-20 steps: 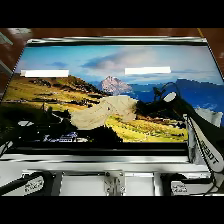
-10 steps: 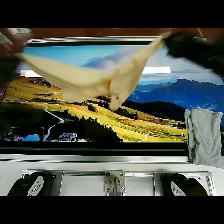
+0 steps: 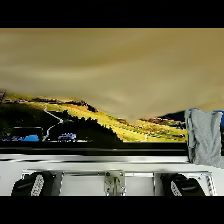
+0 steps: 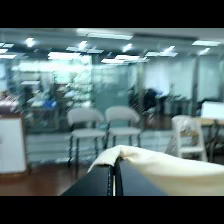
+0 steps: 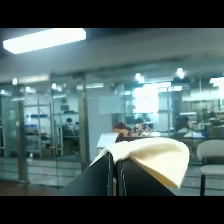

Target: Fold the shirts.

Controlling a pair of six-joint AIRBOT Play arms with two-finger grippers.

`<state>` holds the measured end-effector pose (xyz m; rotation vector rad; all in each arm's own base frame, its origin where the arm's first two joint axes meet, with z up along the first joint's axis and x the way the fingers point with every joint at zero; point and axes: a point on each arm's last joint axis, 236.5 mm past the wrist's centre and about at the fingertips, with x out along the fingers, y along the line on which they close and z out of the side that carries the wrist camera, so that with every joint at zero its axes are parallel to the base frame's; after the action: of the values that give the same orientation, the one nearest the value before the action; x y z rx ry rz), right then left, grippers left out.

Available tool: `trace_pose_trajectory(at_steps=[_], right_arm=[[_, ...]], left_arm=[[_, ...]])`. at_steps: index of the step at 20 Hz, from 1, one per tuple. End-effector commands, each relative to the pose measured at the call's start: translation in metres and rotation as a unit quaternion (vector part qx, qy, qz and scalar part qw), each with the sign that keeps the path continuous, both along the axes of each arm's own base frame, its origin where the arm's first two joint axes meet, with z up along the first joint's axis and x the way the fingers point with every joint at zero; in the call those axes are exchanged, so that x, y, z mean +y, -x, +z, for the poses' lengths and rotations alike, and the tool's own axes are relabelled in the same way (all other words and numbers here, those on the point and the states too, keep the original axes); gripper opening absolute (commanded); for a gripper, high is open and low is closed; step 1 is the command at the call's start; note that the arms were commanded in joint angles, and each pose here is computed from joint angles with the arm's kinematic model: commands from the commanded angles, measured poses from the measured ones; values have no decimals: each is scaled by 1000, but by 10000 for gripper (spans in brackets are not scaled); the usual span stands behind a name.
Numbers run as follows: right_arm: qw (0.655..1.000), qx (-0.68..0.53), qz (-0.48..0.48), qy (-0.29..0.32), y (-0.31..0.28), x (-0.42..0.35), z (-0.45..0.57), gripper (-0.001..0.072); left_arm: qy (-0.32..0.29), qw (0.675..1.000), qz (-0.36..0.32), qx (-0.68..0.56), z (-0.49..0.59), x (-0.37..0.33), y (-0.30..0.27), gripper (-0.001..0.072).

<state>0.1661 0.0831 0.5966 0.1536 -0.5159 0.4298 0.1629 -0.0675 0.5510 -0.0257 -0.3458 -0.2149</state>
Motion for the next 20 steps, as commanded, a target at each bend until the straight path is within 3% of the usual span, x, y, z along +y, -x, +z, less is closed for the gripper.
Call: trace_pose_trajectory(at_steps=[1, 6, 12, 16, 20], right_arm=[[999, 4, -44, -6, 8, -19, 0, 66], [982, 167, -85, 37, -92, -25, -75, 66], [914, 393, -62, 80, -260, -2, -233, 66], [866, 496, -28, 55, -356, 19, -356, 66], [822, 569, 5, -23, -410, 40, -460, 67]], left_arm=[[-11, 993, 77, 89, -41, 30, -8, 33], [0, 974, 94, 207, -122, 57, -58, 34], [65, 918, 93, 380, -290, 97, -150, 34], [108, 872, 103, 466, -388, 124, -208, 34], [206, 810, 48, 547, -470, 106, -249, 35]])
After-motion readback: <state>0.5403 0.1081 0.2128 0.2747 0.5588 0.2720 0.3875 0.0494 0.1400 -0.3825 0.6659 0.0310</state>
